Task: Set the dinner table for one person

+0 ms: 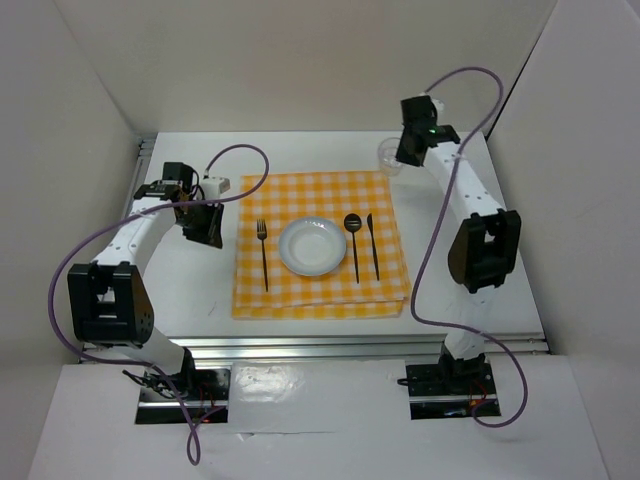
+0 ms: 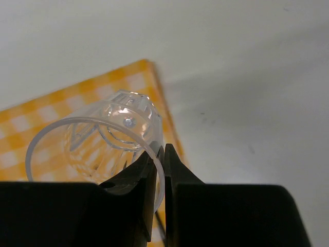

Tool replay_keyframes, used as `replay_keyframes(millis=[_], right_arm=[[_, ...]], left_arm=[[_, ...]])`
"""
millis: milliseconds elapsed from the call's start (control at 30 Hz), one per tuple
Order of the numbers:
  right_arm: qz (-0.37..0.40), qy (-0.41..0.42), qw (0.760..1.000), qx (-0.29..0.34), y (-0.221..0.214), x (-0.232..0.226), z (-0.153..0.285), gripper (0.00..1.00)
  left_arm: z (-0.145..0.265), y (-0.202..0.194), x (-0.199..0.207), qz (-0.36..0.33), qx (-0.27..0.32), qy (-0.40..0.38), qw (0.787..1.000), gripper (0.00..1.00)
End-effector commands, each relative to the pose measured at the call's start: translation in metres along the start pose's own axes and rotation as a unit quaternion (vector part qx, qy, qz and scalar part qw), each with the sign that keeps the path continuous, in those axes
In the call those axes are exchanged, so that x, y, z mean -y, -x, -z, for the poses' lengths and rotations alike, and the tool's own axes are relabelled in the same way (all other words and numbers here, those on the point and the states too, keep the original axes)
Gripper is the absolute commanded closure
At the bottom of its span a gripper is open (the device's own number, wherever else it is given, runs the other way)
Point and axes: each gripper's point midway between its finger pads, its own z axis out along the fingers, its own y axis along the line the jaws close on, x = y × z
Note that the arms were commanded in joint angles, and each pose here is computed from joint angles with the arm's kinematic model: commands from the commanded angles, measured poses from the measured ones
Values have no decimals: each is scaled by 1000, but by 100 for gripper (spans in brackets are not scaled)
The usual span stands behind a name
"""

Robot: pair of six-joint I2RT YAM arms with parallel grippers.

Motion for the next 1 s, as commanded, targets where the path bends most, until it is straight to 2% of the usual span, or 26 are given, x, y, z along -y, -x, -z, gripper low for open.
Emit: replay_keyframes(millis=[0, 67, 100, 200, 500, 600, 633, 667, 733, 767, 867, 967], right_arm=[[42, 12, 999, -12, -11, -45, -8, 100], [50, 21, 998, -12, -9, -65, -15, 100], [69, 17, 997, -37, -29, -72, -35, 100], [86, 17, 994, -71, -53, -86, -51, 100], [92, 51, 988, -110, -92, -105, -67, 99], [86, 55, 988, -112, -89, -107, -62, 80], [86, 56, 989, -111, -85, -107, -60, 57], [83, 60, 989, -103, -78, -108, -53, 47], [74, 72, 991, -79, -59, -113, -40, 37], [64, 71, 994, -44, -35, -112, -27, 30], [36, 71, 997, 3, 8, -98, -3, 24], [25, 71, 997, 25, 28, -86, 23, 21]], left_arm=[[-2, 6, 0, 6, 3, -4, 1000, 66], [-8, 5, -2, 9, -6, -6, 1000, 66], [-6, 6, -2, 9, -7, -6, 1000, 66], [-6, 6, -2, 9, -7, -6, 1000, 66], [-9, 0, -4, 3, -6, 0, 1000, 66], [-7, 2, -2, 2, 0, -4, 1000, 66], [-7, 2, -2, 2, 0, -4, 1000, 66], [-6, -1, -1, 3, -4, -5, 1000, 66], [-3, 1, 0, 1, 1, -3, 1000, 66], [-3, 1, 1, 1, 2, -8, 1000, 66], [7, 3, 1, -4, 18, -3, 1000, 66], [13, 4, -4, -3, 27, 3, 1000, 66]])
